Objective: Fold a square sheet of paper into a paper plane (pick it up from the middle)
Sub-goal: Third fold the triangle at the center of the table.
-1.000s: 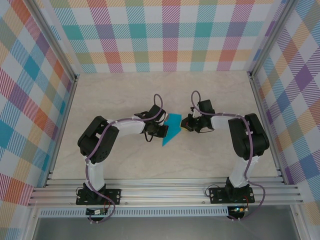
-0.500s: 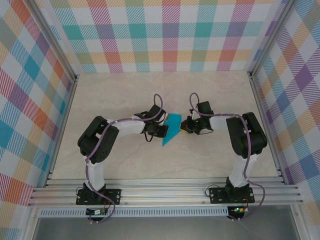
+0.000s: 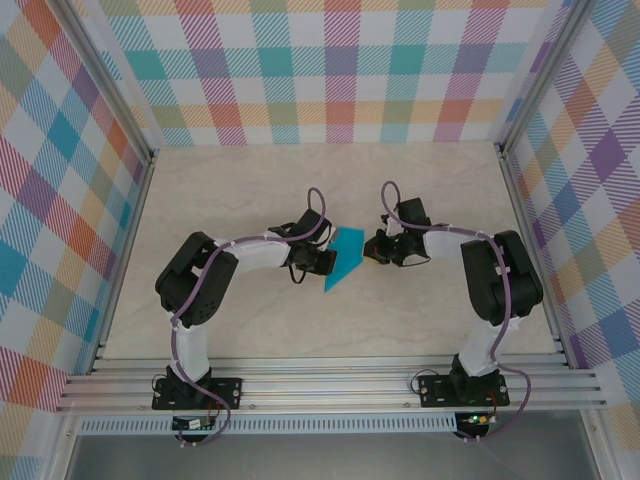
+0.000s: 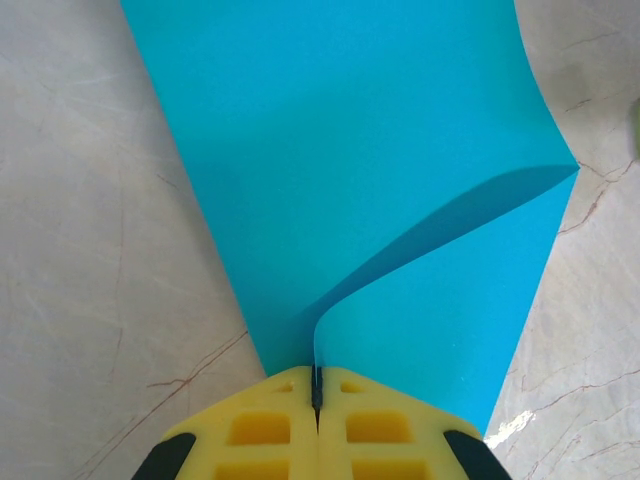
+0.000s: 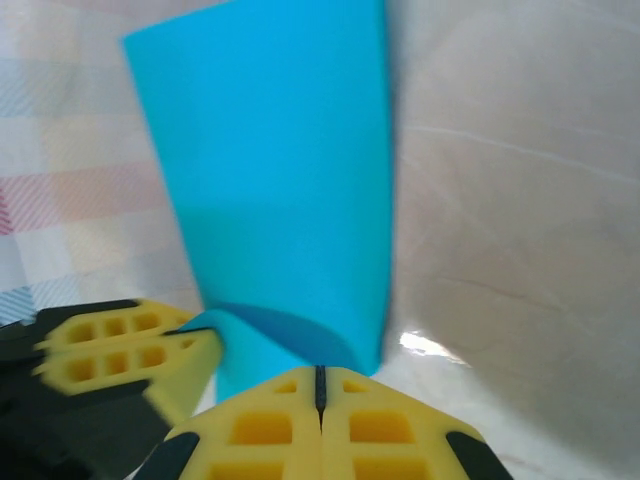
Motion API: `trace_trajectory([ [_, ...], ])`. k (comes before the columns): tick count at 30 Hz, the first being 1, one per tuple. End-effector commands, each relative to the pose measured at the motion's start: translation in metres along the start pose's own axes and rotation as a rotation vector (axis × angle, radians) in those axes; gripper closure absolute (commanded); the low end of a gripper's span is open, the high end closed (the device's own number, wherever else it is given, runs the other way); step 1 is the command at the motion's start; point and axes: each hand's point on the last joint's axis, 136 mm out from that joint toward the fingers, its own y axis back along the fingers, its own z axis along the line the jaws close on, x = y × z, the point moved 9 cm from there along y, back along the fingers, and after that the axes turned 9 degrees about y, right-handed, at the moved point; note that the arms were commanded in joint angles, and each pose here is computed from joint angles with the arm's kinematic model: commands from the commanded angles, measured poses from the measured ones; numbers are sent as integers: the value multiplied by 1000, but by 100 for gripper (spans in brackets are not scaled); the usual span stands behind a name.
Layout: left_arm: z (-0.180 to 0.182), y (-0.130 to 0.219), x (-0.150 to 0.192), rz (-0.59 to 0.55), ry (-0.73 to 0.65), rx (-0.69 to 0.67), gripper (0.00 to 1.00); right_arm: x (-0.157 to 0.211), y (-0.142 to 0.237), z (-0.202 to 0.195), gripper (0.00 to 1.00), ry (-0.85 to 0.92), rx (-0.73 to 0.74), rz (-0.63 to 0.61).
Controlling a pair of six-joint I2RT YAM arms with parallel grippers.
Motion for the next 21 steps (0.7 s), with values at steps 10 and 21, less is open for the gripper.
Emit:
trace_trajectory([
  [10,32,-25,41,203,33,-120,100,4,-28,18,99,50,-57,90],
  [21,25,-9,33,159,52,-110,90,15,-45,-6,100,12,14,146],
])
